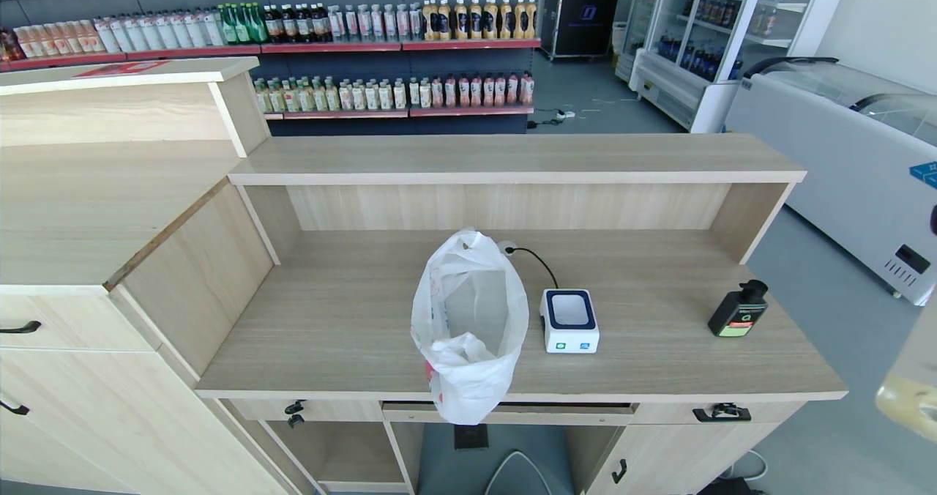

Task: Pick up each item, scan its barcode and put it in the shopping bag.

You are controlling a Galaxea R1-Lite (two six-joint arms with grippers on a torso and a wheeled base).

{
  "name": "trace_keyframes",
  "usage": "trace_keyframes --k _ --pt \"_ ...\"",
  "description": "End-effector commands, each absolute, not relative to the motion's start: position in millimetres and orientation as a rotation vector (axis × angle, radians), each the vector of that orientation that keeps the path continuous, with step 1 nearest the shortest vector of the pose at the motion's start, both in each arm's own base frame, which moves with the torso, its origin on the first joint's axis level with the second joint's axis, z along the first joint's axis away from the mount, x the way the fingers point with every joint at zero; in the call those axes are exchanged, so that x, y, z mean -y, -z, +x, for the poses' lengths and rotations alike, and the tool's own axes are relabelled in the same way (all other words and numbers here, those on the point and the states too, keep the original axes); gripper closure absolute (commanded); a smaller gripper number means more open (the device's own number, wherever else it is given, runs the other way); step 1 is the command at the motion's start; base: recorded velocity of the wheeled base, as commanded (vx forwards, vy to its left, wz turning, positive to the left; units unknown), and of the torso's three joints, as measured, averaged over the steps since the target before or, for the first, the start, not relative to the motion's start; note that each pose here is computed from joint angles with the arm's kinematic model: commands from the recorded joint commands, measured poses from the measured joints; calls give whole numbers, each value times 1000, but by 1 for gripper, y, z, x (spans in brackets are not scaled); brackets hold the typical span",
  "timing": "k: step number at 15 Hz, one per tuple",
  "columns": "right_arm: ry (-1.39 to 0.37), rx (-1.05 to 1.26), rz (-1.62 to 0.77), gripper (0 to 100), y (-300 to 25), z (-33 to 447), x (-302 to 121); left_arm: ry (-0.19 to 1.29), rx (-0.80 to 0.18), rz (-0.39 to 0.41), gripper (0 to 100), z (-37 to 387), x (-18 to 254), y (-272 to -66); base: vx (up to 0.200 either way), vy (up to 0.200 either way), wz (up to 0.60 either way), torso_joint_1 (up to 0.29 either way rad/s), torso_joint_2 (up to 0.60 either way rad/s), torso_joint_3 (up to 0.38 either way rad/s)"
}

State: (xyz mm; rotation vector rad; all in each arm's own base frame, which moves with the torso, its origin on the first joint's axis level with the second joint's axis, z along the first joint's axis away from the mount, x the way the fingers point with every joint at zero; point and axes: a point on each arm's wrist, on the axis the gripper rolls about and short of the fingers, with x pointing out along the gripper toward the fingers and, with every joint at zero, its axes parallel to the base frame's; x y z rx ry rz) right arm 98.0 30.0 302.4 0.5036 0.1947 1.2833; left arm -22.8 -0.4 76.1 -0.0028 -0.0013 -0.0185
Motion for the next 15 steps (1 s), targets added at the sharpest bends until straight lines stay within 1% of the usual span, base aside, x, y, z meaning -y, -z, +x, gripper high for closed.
trace_keyframes --k 1,13,15 --pt "-1284 -186 499 100 -301 93 -29 18 2 -3 0 -23 0 -76 0 0 0 0 0 0" --pt "-1233 -169 495 100 -297 90 -25 18 2 -3 0 -23 0 -76 0 0 0 0 0 0" --pt "-1116 -121 427 100 -282 110 -19 18 2 -3 0 -23 0 -76 0 0 0 0 0 0"
